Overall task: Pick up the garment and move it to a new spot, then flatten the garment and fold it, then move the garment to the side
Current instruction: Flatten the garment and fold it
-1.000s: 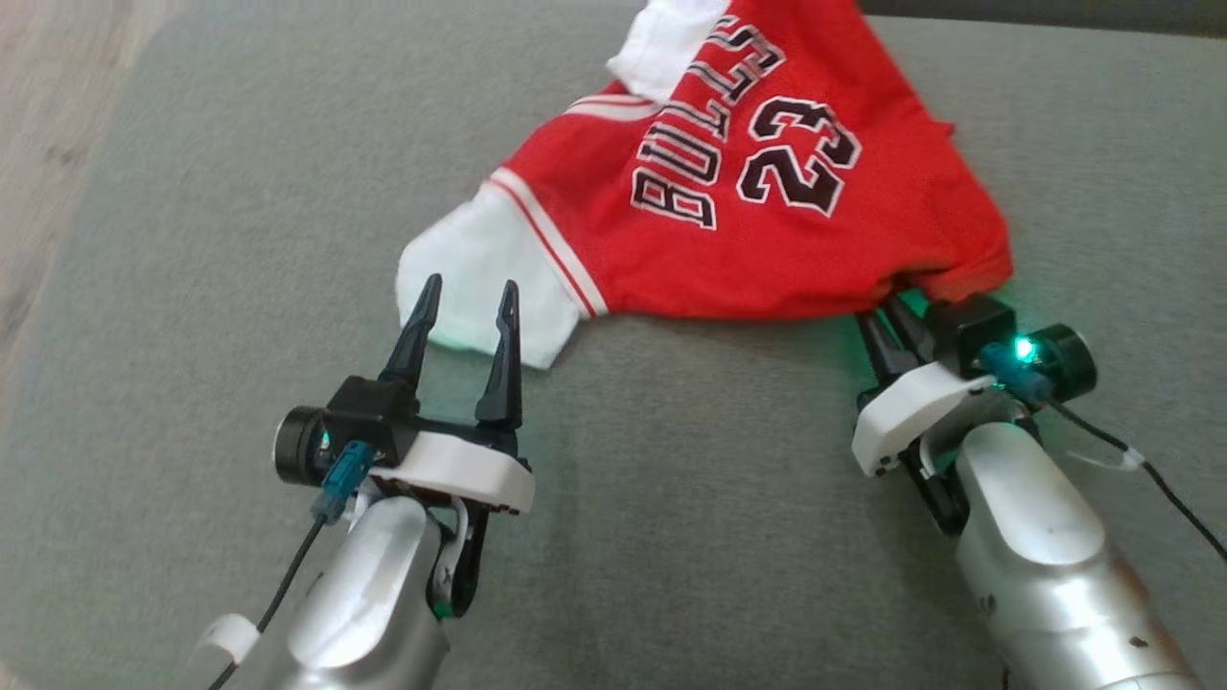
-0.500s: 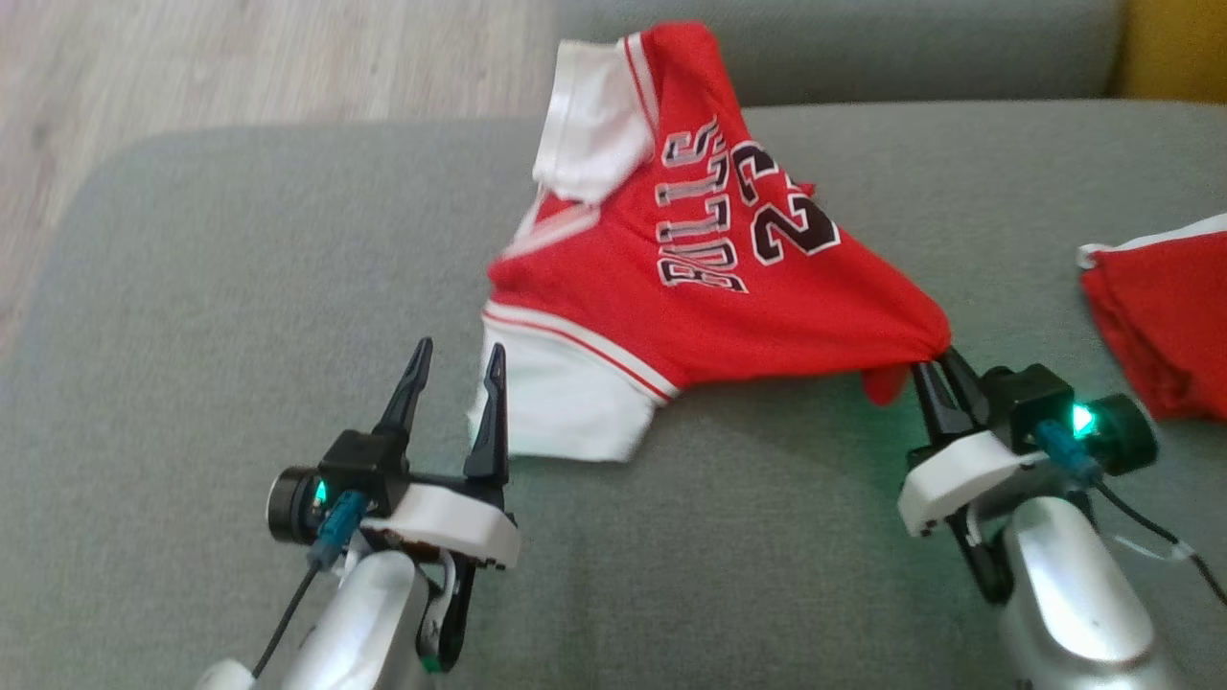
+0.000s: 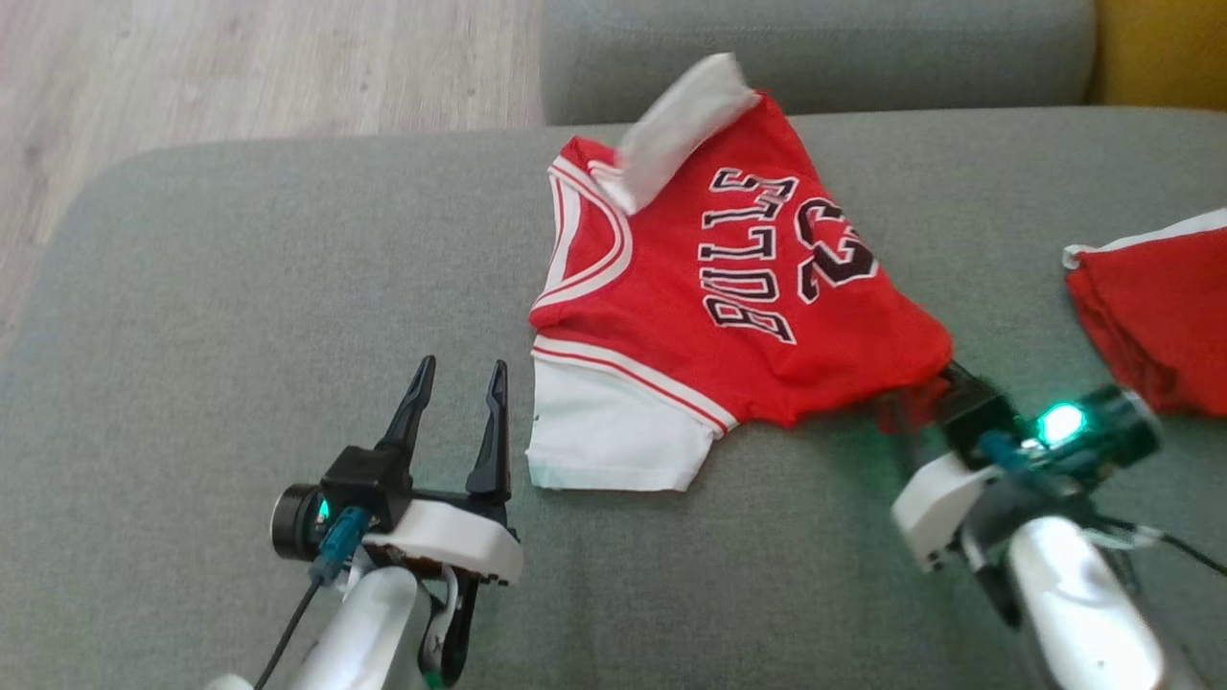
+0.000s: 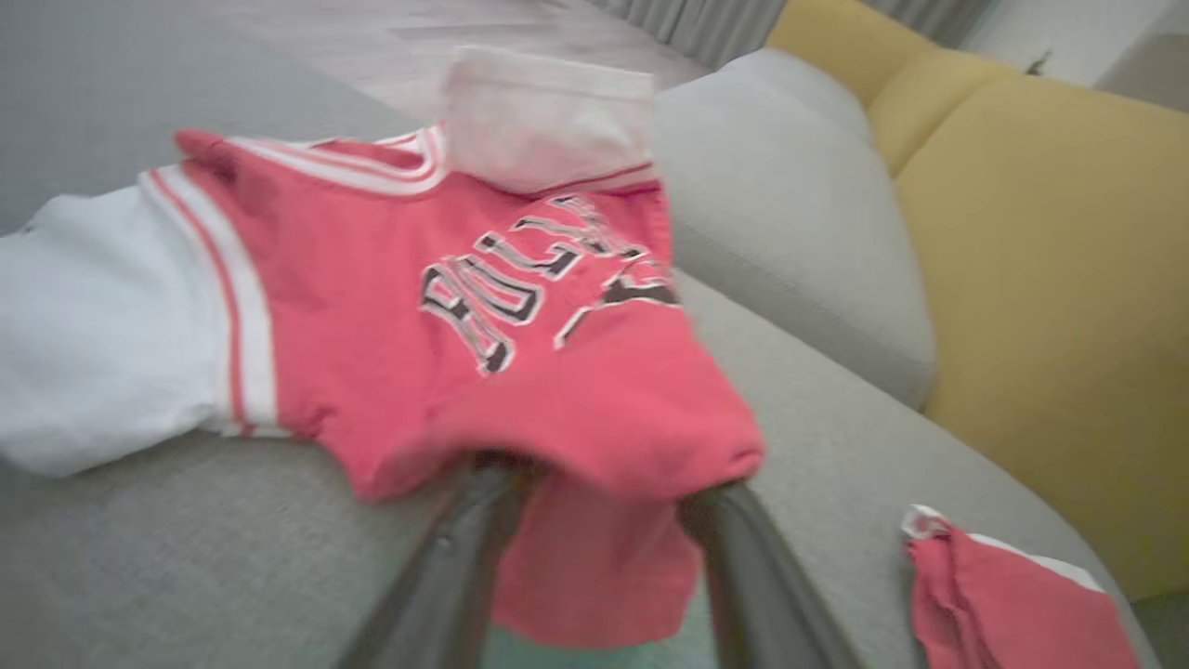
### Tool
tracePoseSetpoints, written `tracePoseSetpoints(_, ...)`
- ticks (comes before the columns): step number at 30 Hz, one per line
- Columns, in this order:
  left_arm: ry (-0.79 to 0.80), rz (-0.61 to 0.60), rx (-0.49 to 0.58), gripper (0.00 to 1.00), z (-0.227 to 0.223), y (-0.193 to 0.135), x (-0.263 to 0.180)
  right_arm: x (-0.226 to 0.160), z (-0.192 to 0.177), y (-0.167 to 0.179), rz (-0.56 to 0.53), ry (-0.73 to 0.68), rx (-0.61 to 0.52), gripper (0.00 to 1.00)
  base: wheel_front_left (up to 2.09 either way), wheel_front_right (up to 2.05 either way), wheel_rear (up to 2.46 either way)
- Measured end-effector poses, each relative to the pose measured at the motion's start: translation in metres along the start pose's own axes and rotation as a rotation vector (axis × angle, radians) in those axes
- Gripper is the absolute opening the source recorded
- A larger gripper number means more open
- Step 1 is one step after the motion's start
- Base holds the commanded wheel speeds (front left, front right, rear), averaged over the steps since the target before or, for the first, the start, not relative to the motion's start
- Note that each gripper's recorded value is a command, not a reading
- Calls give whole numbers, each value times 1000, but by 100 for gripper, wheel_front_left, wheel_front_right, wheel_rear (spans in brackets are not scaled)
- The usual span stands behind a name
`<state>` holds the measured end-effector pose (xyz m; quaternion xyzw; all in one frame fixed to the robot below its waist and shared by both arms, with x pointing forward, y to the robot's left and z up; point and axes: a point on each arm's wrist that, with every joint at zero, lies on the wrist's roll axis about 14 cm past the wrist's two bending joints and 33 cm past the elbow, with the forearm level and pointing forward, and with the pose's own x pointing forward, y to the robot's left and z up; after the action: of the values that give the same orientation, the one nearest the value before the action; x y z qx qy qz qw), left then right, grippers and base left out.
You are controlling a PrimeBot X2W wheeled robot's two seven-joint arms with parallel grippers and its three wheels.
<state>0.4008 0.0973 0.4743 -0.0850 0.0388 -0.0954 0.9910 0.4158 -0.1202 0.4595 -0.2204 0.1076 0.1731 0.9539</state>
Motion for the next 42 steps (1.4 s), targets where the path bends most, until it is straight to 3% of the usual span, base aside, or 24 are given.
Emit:
tracePoseSetpoints(6,25,9,-8,100,-8,4,5,2,-17,63,208,42,39,100,0,0,0)
tracePoseSetpoints(12,32,-4,-6,100,-10,0,12,-3,-17,61,205,30,148,100,0,0,0)
tracePoseSetpoints(18,8,-38,0,100,-2,-12,18,-31,-16,10,-25,-85,352,100,0,0,0)
tracePoseSetpoints(24,0,-76,3,100,1,-23,22,-63,-49,-30,-244,-79,430,100,0,0,0)
tracePoseSetpoints(34,27,-92,0,100,-9,-28,25,-66,-50,-42,-306,-108,426,100,0,0,0)
tracePoseSetpoints(42,132,-109,15,100,-41,-29,23,-64,-52,-44,-316,-112,461,100,0,0,0)
